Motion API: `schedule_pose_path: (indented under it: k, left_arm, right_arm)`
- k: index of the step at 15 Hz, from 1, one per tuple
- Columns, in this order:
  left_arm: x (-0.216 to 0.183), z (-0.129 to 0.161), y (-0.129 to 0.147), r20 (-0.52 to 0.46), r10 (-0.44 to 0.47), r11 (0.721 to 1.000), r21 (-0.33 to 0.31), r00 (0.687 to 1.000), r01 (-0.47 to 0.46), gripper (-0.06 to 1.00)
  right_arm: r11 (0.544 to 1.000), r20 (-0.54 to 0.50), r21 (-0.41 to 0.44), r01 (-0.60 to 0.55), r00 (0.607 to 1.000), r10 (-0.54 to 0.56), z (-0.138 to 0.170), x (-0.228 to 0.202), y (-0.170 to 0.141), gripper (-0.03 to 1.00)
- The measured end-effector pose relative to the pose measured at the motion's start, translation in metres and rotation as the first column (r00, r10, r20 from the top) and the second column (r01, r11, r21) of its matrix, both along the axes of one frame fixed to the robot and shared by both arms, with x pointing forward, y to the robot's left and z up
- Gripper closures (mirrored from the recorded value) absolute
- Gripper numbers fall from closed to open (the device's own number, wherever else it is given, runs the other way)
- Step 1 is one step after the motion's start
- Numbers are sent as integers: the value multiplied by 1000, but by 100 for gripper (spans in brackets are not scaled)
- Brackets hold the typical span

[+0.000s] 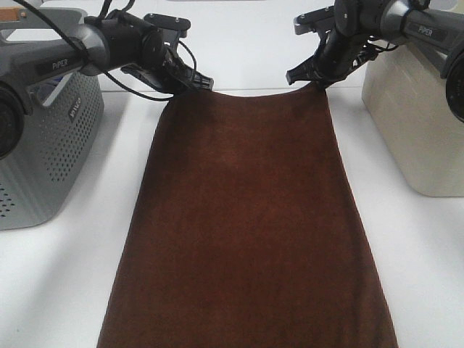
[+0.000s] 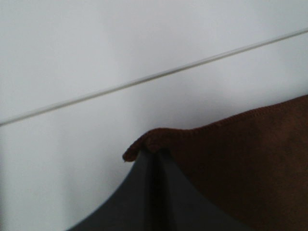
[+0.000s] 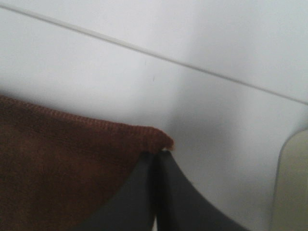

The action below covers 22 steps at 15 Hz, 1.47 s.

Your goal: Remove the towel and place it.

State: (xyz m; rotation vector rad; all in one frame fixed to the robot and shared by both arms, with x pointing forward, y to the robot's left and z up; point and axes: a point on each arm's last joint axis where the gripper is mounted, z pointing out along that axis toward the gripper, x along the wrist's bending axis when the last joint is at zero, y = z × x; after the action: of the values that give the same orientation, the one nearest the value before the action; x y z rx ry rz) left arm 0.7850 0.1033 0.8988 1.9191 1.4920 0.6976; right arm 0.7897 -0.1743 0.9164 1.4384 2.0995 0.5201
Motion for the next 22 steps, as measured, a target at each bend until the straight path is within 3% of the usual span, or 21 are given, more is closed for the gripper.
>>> schedule_pose_path:
  k: [5,10,15,19,22]
  left_arm:
    - [14,11,11,153,-9,999,-39,988,15,94]
    - [21,20,9,306,-58,995,-56,950,79,94]
    - [30,6,23,359,-51,993,-80,932,85,94]
    - [34,-4,27,420,-57,988,-105,906,111,94]
    - [34,-21,27,398,-60,989,-103,915,110,94]
  right_arm:
    - [999,145,42,-3,989,-3,9,13,-13,97]
    - [997,274,74,-35,962,14,19,21,-11,97]
    - [993,371,93,-66,928,27,25,26,-8,97]
    - [993,366,92,-79,930,40,-10,30,-6,97]
    - [991,386,98,-93,921,49,-26,33,-4,93]
